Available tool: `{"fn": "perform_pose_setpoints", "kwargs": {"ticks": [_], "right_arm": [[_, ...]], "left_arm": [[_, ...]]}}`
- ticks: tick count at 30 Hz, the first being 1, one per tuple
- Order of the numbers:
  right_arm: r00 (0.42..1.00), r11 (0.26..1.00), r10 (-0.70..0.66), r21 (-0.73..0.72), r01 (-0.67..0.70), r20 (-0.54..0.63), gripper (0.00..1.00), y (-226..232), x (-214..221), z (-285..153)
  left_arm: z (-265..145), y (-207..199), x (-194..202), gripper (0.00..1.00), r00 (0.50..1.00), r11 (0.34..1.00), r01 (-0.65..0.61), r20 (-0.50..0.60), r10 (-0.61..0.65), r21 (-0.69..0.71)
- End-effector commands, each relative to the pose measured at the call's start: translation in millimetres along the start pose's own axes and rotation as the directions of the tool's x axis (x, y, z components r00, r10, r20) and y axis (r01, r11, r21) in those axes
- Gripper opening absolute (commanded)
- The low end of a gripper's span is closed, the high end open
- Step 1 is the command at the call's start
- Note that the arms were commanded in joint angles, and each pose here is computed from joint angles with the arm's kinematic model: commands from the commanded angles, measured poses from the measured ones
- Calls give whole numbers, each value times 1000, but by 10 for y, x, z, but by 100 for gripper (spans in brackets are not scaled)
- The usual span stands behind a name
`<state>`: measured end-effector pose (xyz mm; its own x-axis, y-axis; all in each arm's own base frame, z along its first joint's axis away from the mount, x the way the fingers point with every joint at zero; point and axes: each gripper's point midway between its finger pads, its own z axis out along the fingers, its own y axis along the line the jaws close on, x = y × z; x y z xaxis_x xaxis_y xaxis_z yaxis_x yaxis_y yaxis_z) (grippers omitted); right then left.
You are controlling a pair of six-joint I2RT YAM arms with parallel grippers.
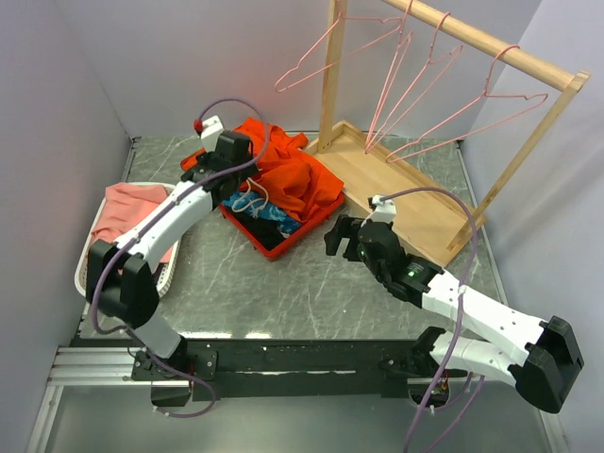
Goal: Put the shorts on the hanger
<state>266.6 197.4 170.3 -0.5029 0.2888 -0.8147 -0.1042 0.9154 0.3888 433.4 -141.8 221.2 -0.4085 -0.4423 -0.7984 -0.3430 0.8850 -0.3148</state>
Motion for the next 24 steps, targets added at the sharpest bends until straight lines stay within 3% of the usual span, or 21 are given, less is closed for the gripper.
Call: {"fn": "perform_pose_setpoints", "kwargs": {"ticks": [1, 8, 14, 18, 24], "right_arm": [[1000, 998, 11, -60, -10, 27, 100, 220, -207, -21], [1000, 998, -8, -62, 8, 5, 100, 239, -172, 2], [1000, 997, -9, -73, 8, -11, 100, 256, -132, 1], [1000, 998, -10, -65, 9, -16, 100, 240, -111, 20], [1000, 997, -7, -78, 5, -28, 100, 291, -93, 59]], "left_arm": [[96, -9, -494, 71, 994, 999, 29, 106, -25, -42], [391, 425, -674, 69, 989, 957, 104, 133, -70, -271], [689, 727, -823, 68, 990, 934, 108, 117, -72, -340], [919, 799, -809, 66, 995, 930, 79, 87, -51, -359], [1042, 673, -808, 64, 998, 960, 25, 63, -8, -279]]}}
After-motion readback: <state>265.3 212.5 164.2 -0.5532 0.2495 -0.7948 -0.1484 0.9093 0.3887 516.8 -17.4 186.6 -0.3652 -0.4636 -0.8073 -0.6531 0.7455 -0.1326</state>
